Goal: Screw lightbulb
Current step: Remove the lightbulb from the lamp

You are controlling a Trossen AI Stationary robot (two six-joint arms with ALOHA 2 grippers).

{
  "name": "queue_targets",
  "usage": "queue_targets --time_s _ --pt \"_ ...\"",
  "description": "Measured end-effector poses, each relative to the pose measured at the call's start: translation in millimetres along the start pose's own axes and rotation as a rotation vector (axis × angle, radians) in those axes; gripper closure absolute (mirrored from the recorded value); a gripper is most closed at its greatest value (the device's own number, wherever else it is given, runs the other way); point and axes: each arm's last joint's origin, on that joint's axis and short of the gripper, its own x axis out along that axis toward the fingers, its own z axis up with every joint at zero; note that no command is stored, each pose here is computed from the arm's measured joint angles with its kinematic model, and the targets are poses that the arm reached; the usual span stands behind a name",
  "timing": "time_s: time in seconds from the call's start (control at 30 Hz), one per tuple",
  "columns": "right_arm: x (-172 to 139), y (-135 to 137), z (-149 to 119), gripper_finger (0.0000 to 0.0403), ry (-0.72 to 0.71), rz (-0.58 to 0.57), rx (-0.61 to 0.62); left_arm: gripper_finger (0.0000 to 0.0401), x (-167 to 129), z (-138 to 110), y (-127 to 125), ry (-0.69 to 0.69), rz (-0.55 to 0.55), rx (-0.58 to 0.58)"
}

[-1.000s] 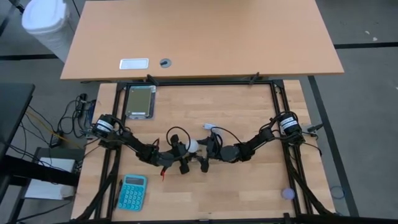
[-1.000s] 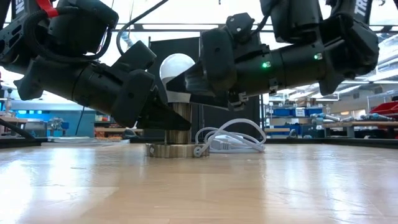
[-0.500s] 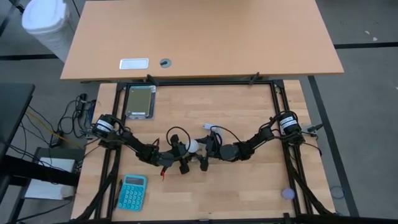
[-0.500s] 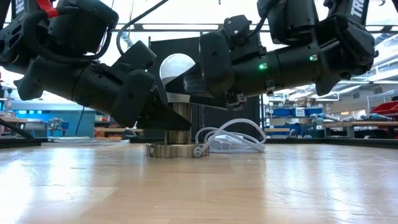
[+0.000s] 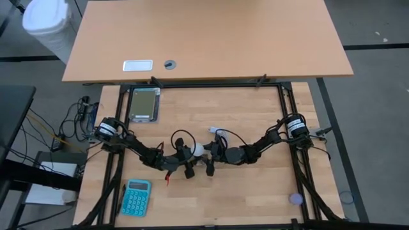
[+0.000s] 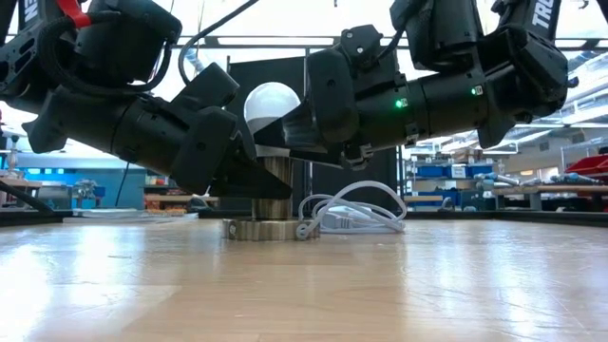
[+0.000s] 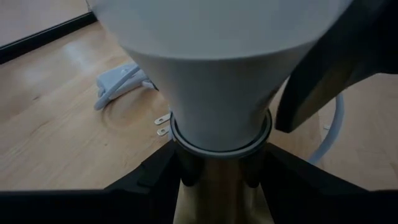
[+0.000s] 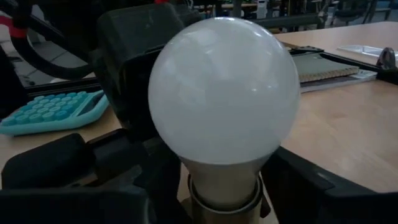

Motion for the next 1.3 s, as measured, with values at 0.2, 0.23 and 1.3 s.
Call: queue_targets --time_s 0.2,0.23,1.3 --pt "-0.2 0.2 -0.5 0.0218 0.004 0.004 -0.010 0.0208 0.0 -0.1 0.1 0.000 0.000 -0.001" --pt "-0.2 0.3 -0.6 0.0218 0.005 0.009 -0.011 0.0208 0.0 -0.1 0.1 0.000 0.000 -0.001" --pt "9.9 -64.9 6.7 0.0221 0.105 0.671 -0.055 0.0207 0.0 1.8 -3.7 0.003 -0.099 0.017"
